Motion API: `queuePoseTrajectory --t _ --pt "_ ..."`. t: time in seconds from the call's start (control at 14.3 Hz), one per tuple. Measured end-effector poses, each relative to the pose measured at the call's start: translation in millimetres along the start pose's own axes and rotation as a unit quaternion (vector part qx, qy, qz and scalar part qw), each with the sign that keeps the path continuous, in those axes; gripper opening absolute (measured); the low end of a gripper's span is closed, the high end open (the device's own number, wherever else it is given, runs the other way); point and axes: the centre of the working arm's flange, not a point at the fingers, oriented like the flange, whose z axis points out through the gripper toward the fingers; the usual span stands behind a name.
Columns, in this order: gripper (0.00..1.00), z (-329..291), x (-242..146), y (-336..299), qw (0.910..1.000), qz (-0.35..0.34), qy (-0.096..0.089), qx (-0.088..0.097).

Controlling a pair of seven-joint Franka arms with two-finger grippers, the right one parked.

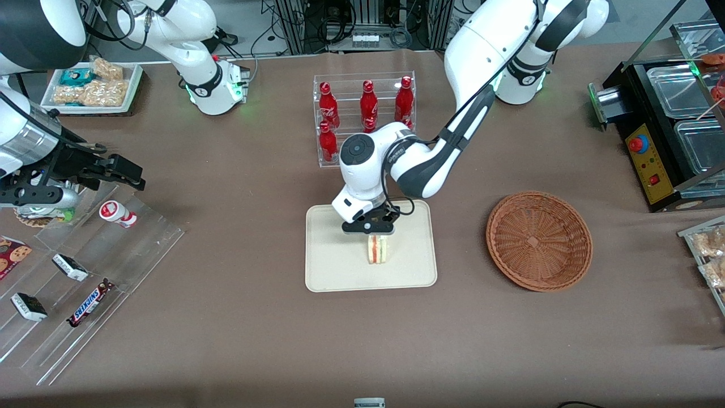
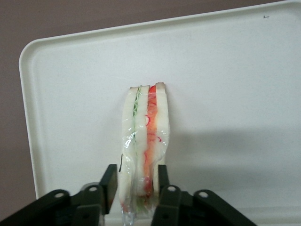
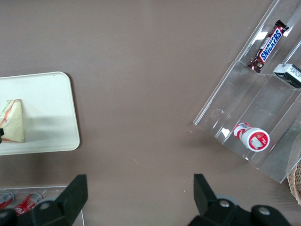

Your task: Place sandwich from basket to tray

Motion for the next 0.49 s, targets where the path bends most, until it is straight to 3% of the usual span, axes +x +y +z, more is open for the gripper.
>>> queuePoseTrajectory --t 0.14,0.35,0.49 --pt "0.67 -14 10 -4 0.9988 -0.046 0.012 -0.006" --pt "0.99 -76 52 -41 0.9902 -0.127 0.051 -0.03" --pt "1.0 -134 86 -97 0.98 -0.183 0.071 -0.034"
